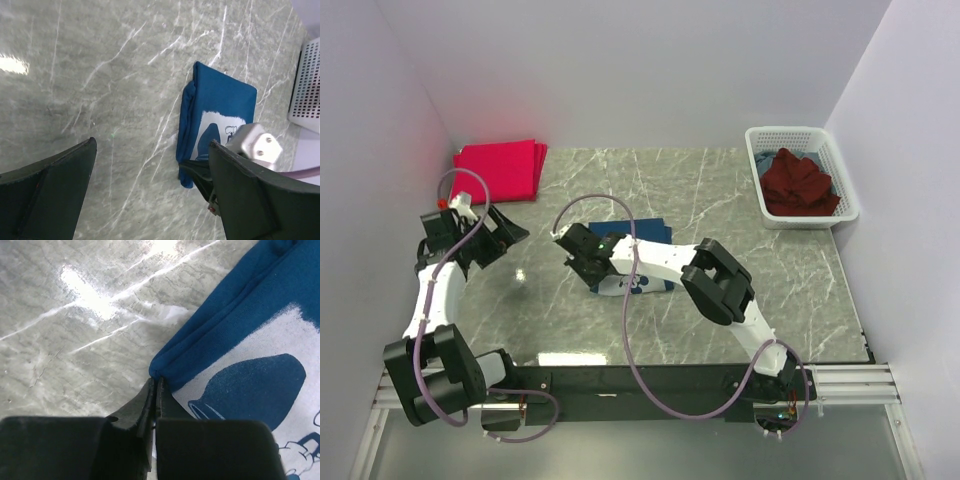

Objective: Fold and stack the t-shirts
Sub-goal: Neatly place the folded tshirt to the corner

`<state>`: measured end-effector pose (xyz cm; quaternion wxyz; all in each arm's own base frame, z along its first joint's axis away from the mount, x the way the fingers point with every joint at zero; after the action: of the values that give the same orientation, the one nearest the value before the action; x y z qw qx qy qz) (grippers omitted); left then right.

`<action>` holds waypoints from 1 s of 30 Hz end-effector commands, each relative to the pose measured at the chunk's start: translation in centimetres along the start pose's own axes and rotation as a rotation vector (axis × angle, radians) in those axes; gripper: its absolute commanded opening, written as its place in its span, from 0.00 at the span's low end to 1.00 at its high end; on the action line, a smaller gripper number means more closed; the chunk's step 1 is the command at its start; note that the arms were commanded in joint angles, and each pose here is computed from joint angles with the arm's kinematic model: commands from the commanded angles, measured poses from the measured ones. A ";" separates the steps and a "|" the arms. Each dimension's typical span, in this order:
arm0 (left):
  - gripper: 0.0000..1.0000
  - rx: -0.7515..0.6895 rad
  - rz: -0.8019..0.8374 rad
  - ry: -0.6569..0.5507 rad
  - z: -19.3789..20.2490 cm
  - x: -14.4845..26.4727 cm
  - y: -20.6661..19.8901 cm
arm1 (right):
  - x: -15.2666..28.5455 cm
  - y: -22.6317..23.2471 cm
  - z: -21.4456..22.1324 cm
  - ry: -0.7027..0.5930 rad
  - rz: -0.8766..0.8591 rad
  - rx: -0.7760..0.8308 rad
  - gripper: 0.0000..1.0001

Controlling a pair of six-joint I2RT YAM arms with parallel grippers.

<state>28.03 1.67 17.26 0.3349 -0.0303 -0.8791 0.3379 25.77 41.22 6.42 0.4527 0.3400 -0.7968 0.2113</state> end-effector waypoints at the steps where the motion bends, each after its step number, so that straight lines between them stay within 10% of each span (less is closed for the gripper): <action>1: 0.99 0.046 0.045 -0.008 0.6 -1.1 -0.1 | -0.4 -0.7 2.1 0.079 -0.053 -0.033 0.00; 30: 0.87 0.266 0.088 0.293 11.1 -13.4 -6.7 | 6.5 -1.9 -5.1 -0.167 -0.305 -0.231 0.00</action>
<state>31.85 -12.71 7.89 0.4505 -0.0861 -0.7625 0.4564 26.75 39.31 10.02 0.4952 0.3937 -0.7718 0.0639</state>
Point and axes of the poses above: each gripper's point midway between its finger pads, its own x axis back along the fingers, its own y axis along the line the jaws close on, z = x × y, the point moved 5 cm from there along x, back along the fingers, and after that the axes turned 1 degree about -x, right-handed, at the moved point
